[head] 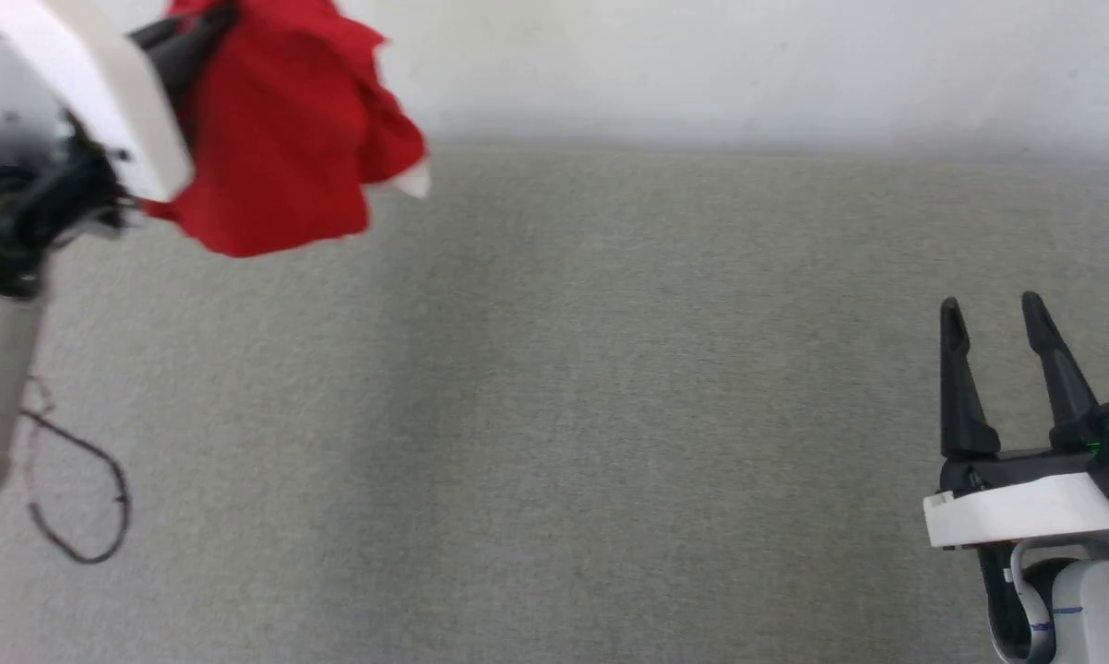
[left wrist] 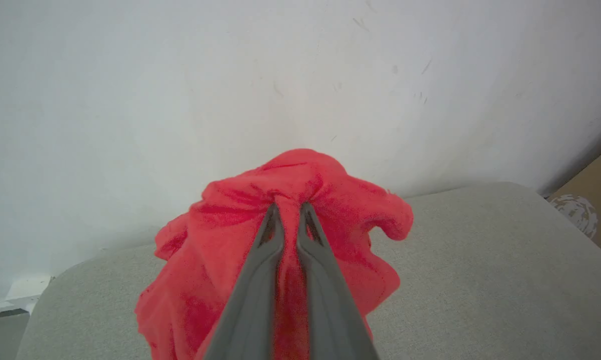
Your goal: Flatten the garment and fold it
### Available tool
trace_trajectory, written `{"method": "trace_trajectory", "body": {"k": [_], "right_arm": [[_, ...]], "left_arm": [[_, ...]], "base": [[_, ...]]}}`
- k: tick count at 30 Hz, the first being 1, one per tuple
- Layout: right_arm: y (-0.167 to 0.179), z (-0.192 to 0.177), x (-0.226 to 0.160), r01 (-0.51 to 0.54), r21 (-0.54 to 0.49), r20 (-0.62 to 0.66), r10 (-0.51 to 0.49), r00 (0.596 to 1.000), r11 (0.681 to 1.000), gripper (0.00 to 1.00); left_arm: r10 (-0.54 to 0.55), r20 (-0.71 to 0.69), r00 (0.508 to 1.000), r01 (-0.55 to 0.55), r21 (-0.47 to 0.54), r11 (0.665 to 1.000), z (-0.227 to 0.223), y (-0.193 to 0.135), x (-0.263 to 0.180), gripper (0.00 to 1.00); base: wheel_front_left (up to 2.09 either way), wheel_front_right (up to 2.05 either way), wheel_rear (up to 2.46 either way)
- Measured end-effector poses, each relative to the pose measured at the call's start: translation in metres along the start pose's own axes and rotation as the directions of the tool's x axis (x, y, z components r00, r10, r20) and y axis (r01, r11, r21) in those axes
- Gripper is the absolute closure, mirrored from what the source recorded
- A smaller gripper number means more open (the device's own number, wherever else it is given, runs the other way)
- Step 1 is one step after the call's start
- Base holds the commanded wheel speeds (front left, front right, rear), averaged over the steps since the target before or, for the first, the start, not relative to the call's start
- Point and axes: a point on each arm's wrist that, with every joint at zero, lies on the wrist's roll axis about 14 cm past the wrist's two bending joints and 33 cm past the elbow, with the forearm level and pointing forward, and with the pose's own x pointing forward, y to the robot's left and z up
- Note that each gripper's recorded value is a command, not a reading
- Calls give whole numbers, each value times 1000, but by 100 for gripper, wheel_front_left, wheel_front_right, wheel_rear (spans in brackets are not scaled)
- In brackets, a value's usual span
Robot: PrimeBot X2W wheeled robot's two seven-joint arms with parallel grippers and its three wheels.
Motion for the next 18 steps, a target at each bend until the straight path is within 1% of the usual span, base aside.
{"method": "trace_trajectory", "body": {"k": [3,7,9,12,16,18], "right_arm": [[-12,9,-6,34,-13,23,-34,999,999,0],[-29,17,-15,83,-30,39,-82,996,996,0],[-37,20,-20,106,-37,43,-104,994,994,0],[-46,23,-27,134,-46,45,-132,990,990,0],[-55,24,-35,162,-50,43,-160,986,986,0],[-57,23,-38,171,-50,41,-169,985,984,0]], "left_arm": [[-115,16,993,114,17,993,6,-43,10,100],[-254,13,967,253,47,966,8,-97,18,100],[-323,15,946,322,49,946,7,-124,21,100],[-424,3,905,424,36,905,-3,-165,23,100],[-516,-30,856,517,39,855,-28,-206,24,100],[-547,-58,835,550,75,832,-44,-225,23,100]], "base": [[0,0,0],[0,0,0],[0,0,0],[0,0,0],[0,0,0],[0,0,0]]}}
